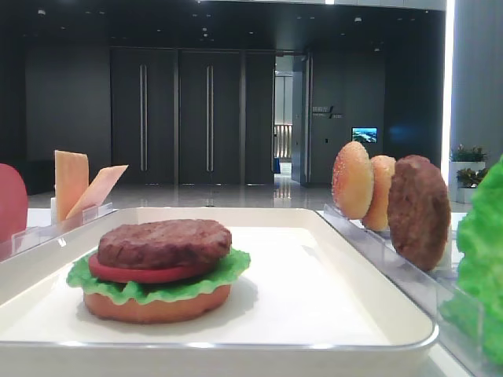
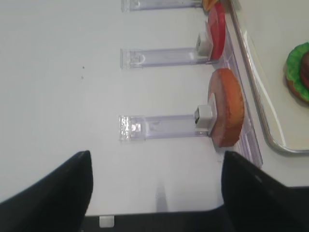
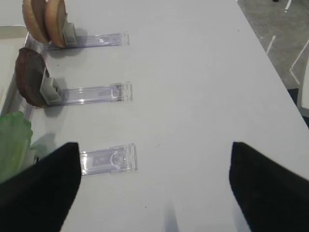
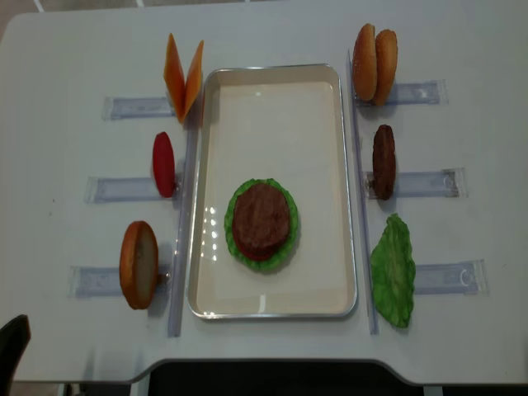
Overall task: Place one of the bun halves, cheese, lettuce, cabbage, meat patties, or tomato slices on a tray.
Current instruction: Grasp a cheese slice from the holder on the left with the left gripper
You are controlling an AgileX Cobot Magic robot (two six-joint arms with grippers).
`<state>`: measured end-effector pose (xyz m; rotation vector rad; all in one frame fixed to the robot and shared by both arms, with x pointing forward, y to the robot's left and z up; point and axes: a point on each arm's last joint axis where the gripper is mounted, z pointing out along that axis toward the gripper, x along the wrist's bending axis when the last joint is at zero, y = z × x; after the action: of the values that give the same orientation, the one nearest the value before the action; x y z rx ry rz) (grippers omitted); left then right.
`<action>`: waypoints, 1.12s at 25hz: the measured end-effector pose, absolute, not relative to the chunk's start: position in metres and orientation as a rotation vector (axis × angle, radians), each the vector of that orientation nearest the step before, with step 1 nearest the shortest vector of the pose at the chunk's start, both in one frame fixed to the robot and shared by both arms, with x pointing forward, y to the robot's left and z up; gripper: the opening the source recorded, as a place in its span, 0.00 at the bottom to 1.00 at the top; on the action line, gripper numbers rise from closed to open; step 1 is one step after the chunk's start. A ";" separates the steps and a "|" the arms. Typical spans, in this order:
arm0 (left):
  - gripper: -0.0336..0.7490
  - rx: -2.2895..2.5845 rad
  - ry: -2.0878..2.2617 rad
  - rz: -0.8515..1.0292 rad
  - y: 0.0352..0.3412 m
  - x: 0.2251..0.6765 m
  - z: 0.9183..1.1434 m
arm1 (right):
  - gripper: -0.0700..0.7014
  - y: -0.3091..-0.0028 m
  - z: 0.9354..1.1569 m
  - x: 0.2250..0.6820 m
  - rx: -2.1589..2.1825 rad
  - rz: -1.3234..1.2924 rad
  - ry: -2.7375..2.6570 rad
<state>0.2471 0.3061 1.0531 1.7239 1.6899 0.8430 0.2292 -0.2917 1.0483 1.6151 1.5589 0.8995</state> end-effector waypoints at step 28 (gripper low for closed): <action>0.85 1.991 2.063 0.432 0.300 0.427 1.117 | 0.86 -0.292 1.048 0.229 1.615 0.899 1.559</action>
<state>0.4273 0.3000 1.1170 1.9911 2.0628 0.4316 0.2292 -0.2917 1.0483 1.6151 1.5589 0.8995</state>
